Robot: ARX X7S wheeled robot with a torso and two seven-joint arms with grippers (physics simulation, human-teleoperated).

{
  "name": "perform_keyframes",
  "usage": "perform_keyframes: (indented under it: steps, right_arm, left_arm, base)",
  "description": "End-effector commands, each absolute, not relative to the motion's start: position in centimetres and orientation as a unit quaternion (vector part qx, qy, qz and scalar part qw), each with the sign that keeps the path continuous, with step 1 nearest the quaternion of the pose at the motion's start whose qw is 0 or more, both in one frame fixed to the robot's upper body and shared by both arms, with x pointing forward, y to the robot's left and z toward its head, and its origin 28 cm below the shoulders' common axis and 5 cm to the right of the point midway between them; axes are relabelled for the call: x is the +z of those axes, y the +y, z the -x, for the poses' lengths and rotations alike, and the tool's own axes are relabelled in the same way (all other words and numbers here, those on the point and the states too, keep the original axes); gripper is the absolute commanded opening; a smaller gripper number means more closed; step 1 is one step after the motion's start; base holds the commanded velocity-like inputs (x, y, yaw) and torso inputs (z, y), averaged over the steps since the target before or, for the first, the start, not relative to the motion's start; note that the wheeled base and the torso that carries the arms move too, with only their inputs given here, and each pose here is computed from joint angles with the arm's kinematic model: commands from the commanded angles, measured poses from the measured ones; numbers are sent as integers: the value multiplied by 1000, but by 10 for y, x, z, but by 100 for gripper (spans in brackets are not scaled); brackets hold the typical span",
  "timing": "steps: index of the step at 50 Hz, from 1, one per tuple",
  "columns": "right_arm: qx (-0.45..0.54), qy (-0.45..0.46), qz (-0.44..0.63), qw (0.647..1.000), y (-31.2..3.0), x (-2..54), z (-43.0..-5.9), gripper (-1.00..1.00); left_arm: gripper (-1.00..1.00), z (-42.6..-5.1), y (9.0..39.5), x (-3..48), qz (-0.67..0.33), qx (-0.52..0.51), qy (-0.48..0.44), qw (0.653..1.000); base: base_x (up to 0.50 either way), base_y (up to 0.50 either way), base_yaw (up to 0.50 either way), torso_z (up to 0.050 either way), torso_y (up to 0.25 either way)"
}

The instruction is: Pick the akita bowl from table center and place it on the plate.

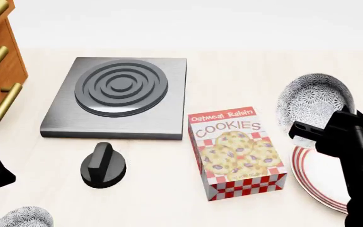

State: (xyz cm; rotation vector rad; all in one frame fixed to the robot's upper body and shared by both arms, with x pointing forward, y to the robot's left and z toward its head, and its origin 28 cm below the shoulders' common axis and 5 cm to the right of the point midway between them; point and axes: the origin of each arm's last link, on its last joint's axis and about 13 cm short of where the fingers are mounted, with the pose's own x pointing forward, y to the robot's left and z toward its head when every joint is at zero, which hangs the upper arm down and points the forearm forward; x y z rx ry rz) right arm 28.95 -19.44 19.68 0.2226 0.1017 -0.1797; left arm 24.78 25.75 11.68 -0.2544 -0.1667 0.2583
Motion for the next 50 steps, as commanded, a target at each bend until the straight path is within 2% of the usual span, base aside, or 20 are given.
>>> perform_keyframes:
  steps: [1, 2, 4, 7, 10, 20, 30, 36, 50]
  right_arm:
    - [-95, 49, -119, 987, -198, 197, -290, -100]
    - [-77, 79, -170, 979, -202, 203, -293, -100]
    - [-78, 111, -207, 969, -206, 208, -297, -100]
    - [-113, 147, -237, 954, -215, 214, -306, -100]
    - [-109, 168, -282, 938, -220, 220, -311, -100]
    - [-187, 207, -296, 913, -230, 225, -324, -100]
    - [-180, 232, -363, 884, -241, 214, -338, -100]
    - [-182, 233, -376, 878, -246, 209, -341, -100]
    - [-186, 213, -403, 871, -253, 206, -346, -100]
  left_arm:
    - [100, -248, 258, 117, 127, 130, -84, 980]
    - [100, -247, 258, 118, 129, 132, -93, 978]
    - [100, -247, 259, 119, 133, 133, -97, 977]
    - [100, -244, 259, 120, 149, 127, -119, 973]
    - [100, -243, 260, 120, 154, 127, -126, 972]
    - [100, -239, 260, 118, 154, 124, -124, 972]
    - [100, -236, 260, 118, 148, 118, -134, 973]
    - [100, -236, 261, 119, 146, 119, -133, 973]
    - [100, -237, 261, 122, 137, 113, -137, 975]
  base:
    - [0, 0, 0, 0, 0]
    - [0, 0, 0, 0, 0]
    - [0, 0, 0, 0, 0]
    - [0, 0, 0, 0, 3]
    - [0, 0, 0, 0, 0]
    - [0, 0, 0, 0, 0]
    - [0, 0, 0, 0, 1]
    - [0, 0, 0, 0, -238]
    - [0, 0, 0, 0, -83]
